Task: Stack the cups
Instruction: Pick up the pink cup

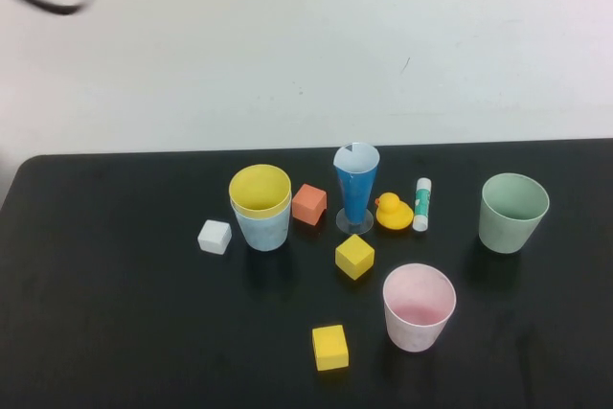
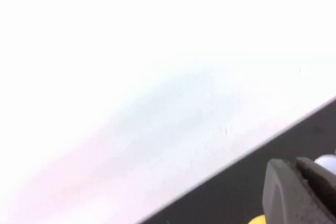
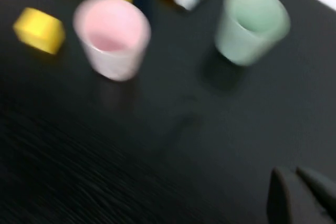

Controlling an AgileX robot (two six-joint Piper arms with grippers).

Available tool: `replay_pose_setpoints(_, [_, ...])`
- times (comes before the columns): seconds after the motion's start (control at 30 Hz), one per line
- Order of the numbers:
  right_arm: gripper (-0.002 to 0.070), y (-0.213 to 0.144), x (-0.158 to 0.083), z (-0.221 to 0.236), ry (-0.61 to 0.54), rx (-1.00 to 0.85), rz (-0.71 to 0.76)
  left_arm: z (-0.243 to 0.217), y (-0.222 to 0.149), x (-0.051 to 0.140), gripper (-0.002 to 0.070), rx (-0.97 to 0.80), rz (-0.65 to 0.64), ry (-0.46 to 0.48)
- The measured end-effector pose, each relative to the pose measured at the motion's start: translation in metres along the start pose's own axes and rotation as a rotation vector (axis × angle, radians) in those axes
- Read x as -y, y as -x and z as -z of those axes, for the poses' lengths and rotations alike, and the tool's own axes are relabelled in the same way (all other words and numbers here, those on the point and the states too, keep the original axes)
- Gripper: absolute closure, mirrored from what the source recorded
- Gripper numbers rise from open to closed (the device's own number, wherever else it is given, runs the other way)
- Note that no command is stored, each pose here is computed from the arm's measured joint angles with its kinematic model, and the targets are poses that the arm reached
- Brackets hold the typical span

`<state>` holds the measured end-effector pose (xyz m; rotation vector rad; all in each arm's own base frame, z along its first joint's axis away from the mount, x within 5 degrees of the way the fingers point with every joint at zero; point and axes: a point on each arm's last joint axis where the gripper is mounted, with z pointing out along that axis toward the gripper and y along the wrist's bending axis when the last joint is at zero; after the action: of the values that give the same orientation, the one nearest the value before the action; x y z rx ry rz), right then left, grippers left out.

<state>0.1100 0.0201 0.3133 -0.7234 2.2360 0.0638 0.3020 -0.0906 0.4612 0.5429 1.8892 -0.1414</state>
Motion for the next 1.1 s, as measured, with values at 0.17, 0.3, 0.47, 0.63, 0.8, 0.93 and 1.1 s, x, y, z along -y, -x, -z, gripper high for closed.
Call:
replay_pose_setpoints(0.17, [0.0679,0.025,0.007,-0.013,0.13,0.047,0.039,0.074,-0.008,0.009,0.0673,0.171,-0.013,0.058])
replay_pose_setpoints(0.3, [0.0679,0.033,0.012,-0.037,0.231,0.032,0.082,0.12,-0.03,0.017,0.0673,0.35,-0.017,0.129])
replay_pose_setpoints(0.47, [0.0679,0.04,0.01,-0.074,0.318,-0.017,0.152,0.167,-0.07,0.027,0.0673,0.578,-0.015,0.221])
replay_pose_setpoints(0.63, [0.0679,0.049,0.002,-0.112,0.364,-0.041,0.247,0.18,-0.111,0.038,0.0673,0.588,-0.009,0.228])
replay_pose_setpoints(0.8, [0.0653,0.069,-0.005,-0.15,0.423,-0.066,0.313,0.16,-0.16,0.047,0.0673,0.424,-0.002,0.182])
replay_pose_setpoints(0.93, [0.0507,0.089,-0.012,-0.177,0.463,-0.073,0.348,0.139,-0.2,0.054,0.0673,0.32,0.07,0.15])
replay_pose_setpoints(1.1, [0.0258,0.102,-0.013,-0.221,0.489,-0.108,0.349,0.125,-0.236,0.057,0.0673,0.333,0.128,0.176])
